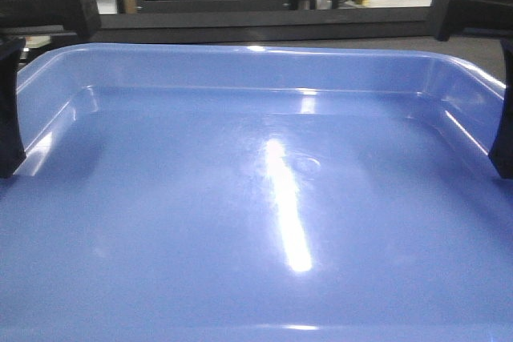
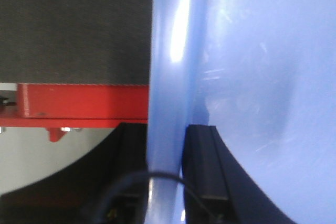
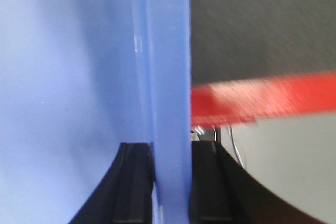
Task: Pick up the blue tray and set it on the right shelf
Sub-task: 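Hold the tray level with both grippers while the base turns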
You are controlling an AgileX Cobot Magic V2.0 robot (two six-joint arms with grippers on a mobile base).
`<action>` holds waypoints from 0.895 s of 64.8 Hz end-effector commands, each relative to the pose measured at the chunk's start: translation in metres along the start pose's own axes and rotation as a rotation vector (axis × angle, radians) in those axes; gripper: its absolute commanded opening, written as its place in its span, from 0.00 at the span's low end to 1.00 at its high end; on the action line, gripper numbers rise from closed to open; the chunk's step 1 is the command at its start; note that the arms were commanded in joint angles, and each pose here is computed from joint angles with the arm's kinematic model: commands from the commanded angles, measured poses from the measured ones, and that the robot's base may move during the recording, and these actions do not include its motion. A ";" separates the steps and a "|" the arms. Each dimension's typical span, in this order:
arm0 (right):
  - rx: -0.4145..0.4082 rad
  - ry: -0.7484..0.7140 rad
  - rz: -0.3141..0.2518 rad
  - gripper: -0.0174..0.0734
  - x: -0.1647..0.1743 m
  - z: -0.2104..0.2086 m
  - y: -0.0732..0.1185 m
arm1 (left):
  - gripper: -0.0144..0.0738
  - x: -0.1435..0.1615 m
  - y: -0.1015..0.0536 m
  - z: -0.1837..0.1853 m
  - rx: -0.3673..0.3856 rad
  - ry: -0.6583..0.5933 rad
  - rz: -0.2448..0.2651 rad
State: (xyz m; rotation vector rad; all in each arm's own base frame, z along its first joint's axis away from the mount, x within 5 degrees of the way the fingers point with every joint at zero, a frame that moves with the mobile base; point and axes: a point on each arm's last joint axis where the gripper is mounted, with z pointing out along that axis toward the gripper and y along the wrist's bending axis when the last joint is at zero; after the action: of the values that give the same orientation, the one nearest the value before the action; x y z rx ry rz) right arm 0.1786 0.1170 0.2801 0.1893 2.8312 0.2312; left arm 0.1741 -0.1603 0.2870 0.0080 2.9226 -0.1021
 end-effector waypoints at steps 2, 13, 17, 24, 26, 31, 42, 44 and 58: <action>-0.030 -0.066 0.002 0.43 -0.005 -0.014 0.001 | 0.19 0.000 0.002 -0.014 0.016 -0.032 -0.018; -0.030 -0.066 0.002 0.43 -0.005 -0.014 0.001 | 0.19 0.001 0.002 -0.014 0.019 -0.028 -0.020; -0.030 -0.066 0.002 0.43 -0.005 -0.014 0.001 | 0.19 0.001 0.002 -0.014 0.019 -0.028 -0.020; -0.030 -0.066 0.002 0.43 -0.005 -0.014 0.001 | 0.19 0.001 0.002 -0.014 0.019 -0.028 -0.020; -0.030 -0.066 0.002 0.43 -0.005 -0.014 0.001 | 0.19 0.001 0.002 -0.014 0.019 -0.028 -0.020; -0.030 -0.066 0.002 0.43 -0.005 -0.014 0.001 | 0.19 0.001 0.002 -0.014 0.019 -0.028 -0.020; -0.030 -0.066 0.002 0.43 -0.005 -0.014 0.001 | 0.19 0.001 0.002 -0.014 0.019 -0.028 -0.020; -0.030 -0.066 0.002 0.43 -0.005 -0.014 0.001 | 0.19 0.001 0.002 -0.014 0.019 -0.028 -0.020; -0.030 -0.066 0.002 0.43 -0.005 -0.014 0.001 | 0.19 0.001 0.002 -0.014 0.019 -0.028 -0.020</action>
State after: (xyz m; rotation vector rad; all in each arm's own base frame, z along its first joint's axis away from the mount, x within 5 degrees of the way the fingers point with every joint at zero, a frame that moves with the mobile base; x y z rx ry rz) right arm 0.1785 0.1168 0.2805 0.1882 2.8291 0.2307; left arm 0.1735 -0.1606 0.2869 0.0043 2.9290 -0.1081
